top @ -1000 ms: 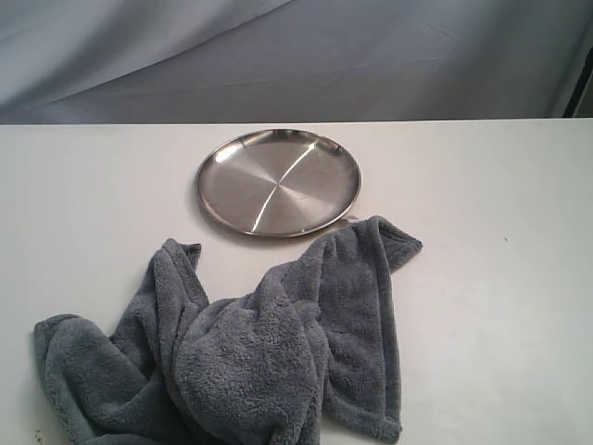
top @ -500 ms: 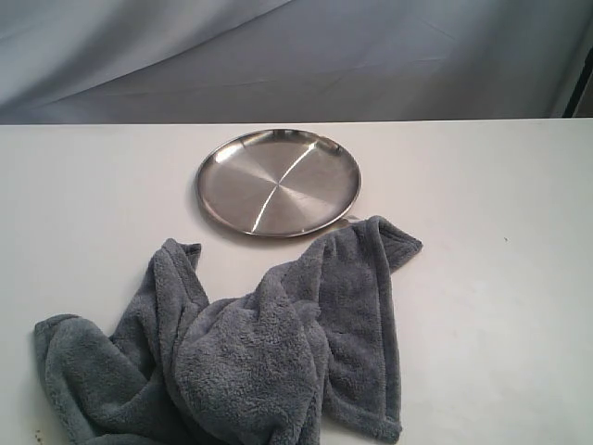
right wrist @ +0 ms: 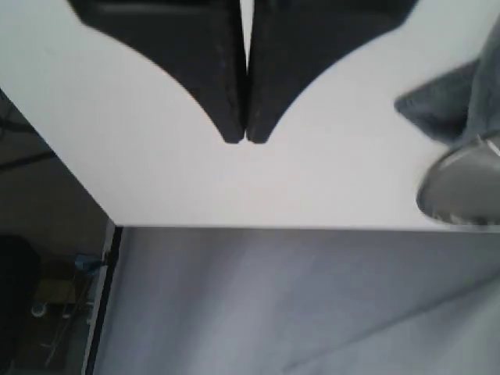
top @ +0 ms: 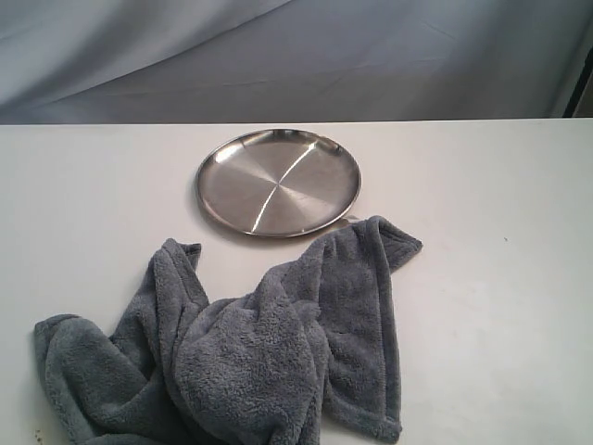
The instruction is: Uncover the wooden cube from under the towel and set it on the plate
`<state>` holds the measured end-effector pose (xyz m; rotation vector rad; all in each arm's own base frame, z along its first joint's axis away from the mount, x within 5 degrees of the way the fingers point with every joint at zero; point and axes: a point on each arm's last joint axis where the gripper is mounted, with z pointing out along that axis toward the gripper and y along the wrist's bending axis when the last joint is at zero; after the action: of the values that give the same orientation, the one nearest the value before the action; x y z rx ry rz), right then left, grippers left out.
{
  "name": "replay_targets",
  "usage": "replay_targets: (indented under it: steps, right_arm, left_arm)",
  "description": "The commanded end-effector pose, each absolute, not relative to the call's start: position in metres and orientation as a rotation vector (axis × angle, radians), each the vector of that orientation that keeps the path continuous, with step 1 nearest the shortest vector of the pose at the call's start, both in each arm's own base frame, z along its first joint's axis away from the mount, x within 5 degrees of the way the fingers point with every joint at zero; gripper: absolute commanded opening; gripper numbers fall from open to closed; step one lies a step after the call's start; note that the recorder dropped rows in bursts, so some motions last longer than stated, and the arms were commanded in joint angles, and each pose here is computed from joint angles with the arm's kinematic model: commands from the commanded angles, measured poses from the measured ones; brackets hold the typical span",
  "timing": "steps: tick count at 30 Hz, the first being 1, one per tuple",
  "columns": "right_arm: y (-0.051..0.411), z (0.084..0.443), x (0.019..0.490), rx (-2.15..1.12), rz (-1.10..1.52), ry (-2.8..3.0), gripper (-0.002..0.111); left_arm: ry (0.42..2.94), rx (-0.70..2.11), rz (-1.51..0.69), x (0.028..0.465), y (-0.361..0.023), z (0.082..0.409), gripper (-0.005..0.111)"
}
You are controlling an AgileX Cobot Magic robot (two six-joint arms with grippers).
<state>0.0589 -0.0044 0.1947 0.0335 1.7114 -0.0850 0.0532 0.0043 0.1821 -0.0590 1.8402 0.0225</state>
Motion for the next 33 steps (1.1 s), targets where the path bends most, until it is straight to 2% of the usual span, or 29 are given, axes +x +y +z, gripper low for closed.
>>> replay_targets:
  steps: [1,5,7,9,12,16,20,27,33]
  right_arm:
    - [-0.006,0.221,0.058,0.188,0.059,1.399,0.0]
    - [-0.012,0.236,0.054,0.402,0.272,1.18,0.0]
    - [-0.01,0.243,0.053,0.407,0.327,1.151,0.0]
    - [-0.008,0.267,0.045,0.345,0.352,1.018,0.0]
    - [0.002,0.317,0.029,0.123,0.214,0.903,0.0]
    - [0.0,0.356,0.032,0.107,0.106,1.069,0.0]
    - [-0.006,0.391,0.055,0.156,0.042,1.251,0.0]
    - [-0.006,0.418,0.118,0.057,-0.035,1.634,0.0]
    - [0.047,0.412,0.178,-0.44,0.32,1.944,0.0]
  left_arm:
    - [1.832,-0.052,0.022,0.053,0.004,0.182,0.0]
    - [1.832,-0.052,0.022,0.053,0.004,0.182,0.0]
    - [1.832,-0.052,0.022,0.053,0.004,0.182,0.0]
    - [1.832,-0.052,0.022,0.053,0.004,0.182,0.0]
    - [1.832,-0.052,0.022,0.053,0.004,0.182,0.0]
    - [1.832,-0.052,0.022,0.053,0.004,0.182,0.0]
    - [1.832,-0.052,0.022,0.053,0.004,0.182,0.0]
    - [1.832,-0.052,0.022,0.053,0.004,0.182,0.0]
    - [1.832,-0.052,0.022,0.053,0.004,0.182,0.0]
